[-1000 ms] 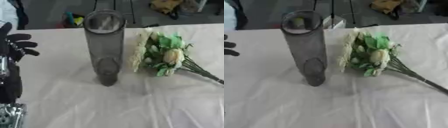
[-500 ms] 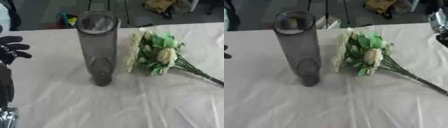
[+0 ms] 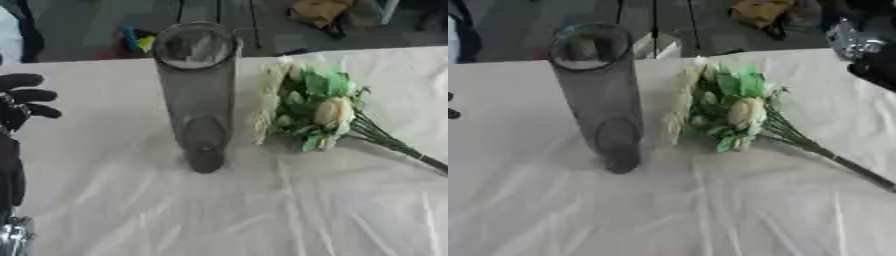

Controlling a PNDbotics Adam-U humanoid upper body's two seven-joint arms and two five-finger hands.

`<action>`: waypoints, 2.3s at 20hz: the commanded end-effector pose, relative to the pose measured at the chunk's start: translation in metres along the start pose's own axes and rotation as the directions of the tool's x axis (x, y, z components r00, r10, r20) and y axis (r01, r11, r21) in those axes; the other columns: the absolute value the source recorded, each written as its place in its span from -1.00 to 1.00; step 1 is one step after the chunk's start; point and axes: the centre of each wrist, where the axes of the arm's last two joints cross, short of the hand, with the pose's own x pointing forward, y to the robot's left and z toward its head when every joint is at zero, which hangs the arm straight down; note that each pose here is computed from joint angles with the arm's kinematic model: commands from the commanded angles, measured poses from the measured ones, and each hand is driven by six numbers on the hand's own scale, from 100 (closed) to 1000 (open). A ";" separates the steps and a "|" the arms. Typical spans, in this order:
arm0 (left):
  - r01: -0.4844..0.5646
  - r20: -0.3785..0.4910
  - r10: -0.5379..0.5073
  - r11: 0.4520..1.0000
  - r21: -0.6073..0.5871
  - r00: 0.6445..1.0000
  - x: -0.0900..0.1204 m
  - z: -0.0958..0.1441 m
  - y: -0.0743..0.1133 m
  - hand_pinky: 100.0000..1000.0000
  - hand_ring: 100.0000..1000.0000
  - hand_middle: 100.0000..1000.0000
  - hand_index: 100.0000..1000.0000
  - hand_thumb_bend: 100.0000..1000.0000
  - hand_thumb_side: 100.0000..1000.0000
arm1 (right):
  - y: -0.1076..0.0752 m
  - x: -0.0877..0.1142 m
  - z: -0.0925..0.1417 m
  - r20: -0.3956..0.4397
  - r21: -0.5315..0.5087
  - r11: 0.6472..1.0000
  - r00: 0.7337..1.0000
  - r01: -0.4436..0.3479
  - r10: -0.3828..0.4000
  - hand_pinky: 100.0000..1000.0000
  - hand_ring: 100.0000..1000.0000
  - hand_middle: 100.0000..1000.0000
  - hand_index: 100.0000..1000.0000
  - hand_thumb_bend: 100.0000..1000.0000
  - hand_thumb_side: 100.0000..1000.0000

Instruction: Arrange flowers into the vase.

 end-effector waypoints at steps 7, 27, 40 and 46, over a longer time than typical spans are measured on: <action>-0.008 0.020 0.009 1.000 -0.026 1.000 0.005 -0.002 -0.001 -0.08 0.16 0.23 0.85 -1.00 1.00 | 0.008 -0.032 -0.025 -0.005 0.194 0.976 0.994 -0.102 0.105 0.48 0.58 0.53 0.86 -0.87 1.00; -0.016 0.015 0.016 0.999 -0.030 1.000 0.005 -0.001 -0.002 -0.08 0.16 0.23 0.85 -1.00 1.00 | 0.022 -0.057 -0.046 -0.026 0.444 0.895 0.998 -0.046 0.064 0.49 0.49 0.50 0.88 -0.17 0.99; -0.023 0.024 0.024 0.999 -0.032 0.999 0.006 -0.003 -0.003 -0.09 0.16 0.23 0.85 -1.00 1.00 | 0.035 -0.051 -0.013 -0.052 0.567 0.821 0.997 0.070 -0.049 0.48 0.46 0.43 0.85 0.03 0.68; -0.028 0.027 0.029 0.999 -0.034 0.999 0.007 -0.004 -0.004 -0.09 0.16 0.23 0.85 -1.00 1.00 | 0.045 -0.039 -0.002 -0.052 0.554 0.831 0.998 0.047 -0.021 0.48 0.47 0.45 0.85 0.05 0.58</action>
